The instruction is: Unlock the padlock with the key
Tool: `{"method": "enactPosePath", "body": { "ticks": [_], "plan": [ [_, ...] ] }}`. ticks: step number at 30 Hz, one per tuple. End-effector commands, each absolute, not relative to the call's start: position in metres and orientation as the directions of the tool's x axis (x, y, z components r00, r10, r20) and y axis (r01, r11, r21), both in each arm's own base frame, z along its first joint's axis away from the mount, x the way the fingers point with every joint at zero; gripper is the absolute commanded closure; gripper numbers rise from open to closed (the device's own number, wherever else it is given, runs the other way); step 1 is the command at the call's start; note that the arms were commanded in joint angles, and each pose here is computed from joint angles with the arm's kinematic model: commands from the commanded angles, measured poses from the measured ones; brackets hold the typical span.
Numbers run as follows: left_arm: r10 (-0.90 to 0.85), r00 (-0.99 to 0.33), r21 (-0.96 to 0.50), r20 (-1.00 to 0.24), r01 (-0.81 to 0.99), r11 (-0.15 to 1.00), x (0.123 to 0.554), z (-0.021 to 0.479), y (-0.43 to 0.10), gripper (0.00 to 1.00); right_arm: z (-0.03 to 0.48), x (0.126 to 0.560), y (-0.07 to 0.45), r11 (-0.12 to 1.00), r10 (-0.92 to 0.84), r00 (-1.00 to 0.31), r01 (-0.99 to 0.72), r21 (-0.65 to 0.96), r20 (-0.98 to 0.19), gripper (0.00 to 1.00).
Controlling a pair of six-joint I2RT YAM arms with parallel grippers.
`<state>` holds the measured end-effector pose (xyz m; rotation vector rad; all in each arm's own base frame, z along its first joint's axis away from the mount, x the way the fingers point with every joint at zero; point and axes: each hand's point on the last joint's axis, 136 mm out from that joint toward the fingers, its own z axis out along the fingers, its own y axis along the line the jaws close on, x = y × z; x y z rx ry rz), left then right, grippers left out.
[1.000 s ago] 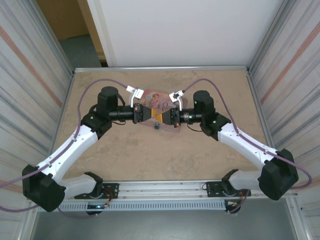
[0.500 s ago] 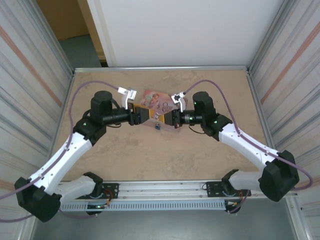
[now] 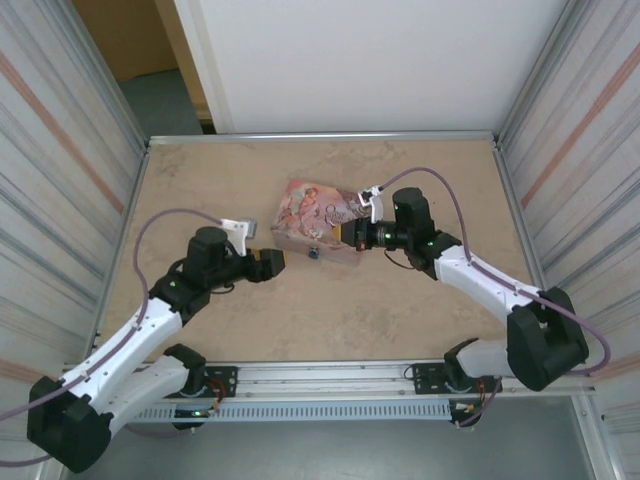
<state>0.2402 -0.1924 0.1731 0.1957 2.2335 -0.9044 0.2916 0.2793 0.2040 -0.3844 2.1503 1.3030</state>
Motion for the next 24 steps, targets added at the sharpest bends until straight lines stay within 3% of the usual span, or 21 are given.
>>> {"method": "enactPosePath", "body": {
  "ticks": [1, 24],
  "plan": [
    [-0.198, -0.713, -0.579, -0.673, 0.340, 0.741, 0.248, 0.169, -0.187, 0.28, 0.202, 0.304, 0.282, 0.470, 0.090, -0.787, -0.507, 0.723, -0.610, 1.00],
    [-0.297, -0.786, -0.654, -0.542, 0.172, 0.737, 0.269, 0.107, -0.194, 0.24, 0.128, 0.351, 0.289, 0.553, 0.085, -0.888, -0.335, 0.763, -0.452, 1.00]
  ]
}}
